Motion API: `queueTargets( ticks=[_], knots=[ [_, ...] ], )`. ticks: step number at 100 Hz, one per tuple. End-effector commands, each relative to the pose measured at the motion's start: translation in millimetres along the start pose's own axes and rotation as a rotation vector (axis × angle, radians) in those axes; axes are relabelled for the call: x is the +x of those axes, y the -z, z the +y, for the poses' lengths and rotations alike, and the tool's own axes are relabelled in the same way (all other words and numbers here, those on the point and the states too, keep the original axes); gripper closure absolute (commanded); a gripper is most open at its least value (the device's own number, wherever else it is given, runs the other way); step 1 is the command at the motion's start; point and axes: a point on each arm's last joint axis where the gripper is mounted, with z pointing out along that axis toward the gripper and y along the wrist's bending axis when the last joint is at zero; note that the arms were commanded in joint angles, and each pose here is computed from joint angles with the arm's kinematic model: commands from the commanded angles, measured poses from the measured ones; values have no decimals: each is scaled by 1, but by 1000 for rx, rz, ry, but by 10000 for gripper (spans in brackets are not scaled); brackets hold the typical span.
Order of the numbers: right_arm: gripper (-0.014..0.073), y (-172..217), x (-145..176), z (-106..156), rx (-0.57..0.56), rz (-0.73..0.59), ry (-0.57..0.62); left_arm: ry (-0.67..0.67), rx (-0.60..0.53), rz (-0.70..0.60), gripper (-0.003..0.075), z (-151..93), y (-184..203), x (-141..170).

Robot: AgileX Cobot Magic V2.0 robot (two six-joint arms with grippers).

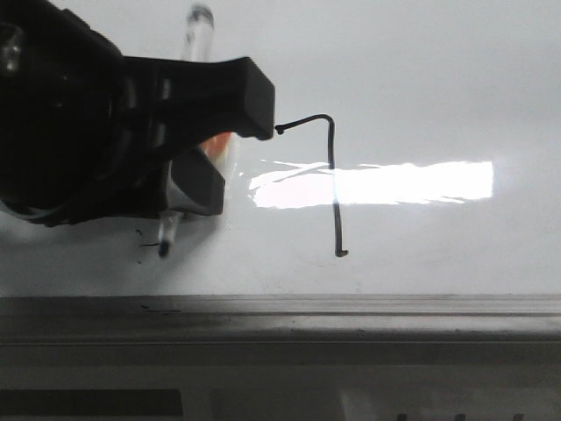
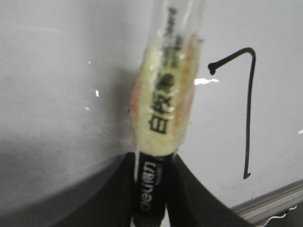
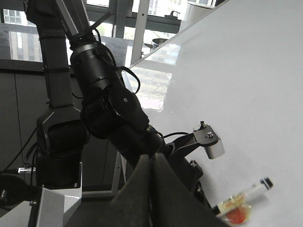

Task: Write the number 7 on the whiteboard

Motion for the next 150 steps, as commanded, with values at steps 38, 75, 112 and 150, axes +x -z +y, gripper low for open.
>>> queueTargets(
  ticks=[38, 75, 112, 150],
  knots=[
    [658, 2, -12, -5, 45, -73, -33, 61, -89, -43, 305, 8, 0, -8],
    [658, 10, -14, -3, 43, -91, -26, 77, 73, -88, 153, -7, 37, -16],
    [657, 48, -8, 3, 87, -44, 150, -131, 449, -232, 453, -4, 134, -24],
    [659, 55, 25, 8, 52, 250, 73, -153, 646, -256, 741, 38, 163, 0]
  ],
)
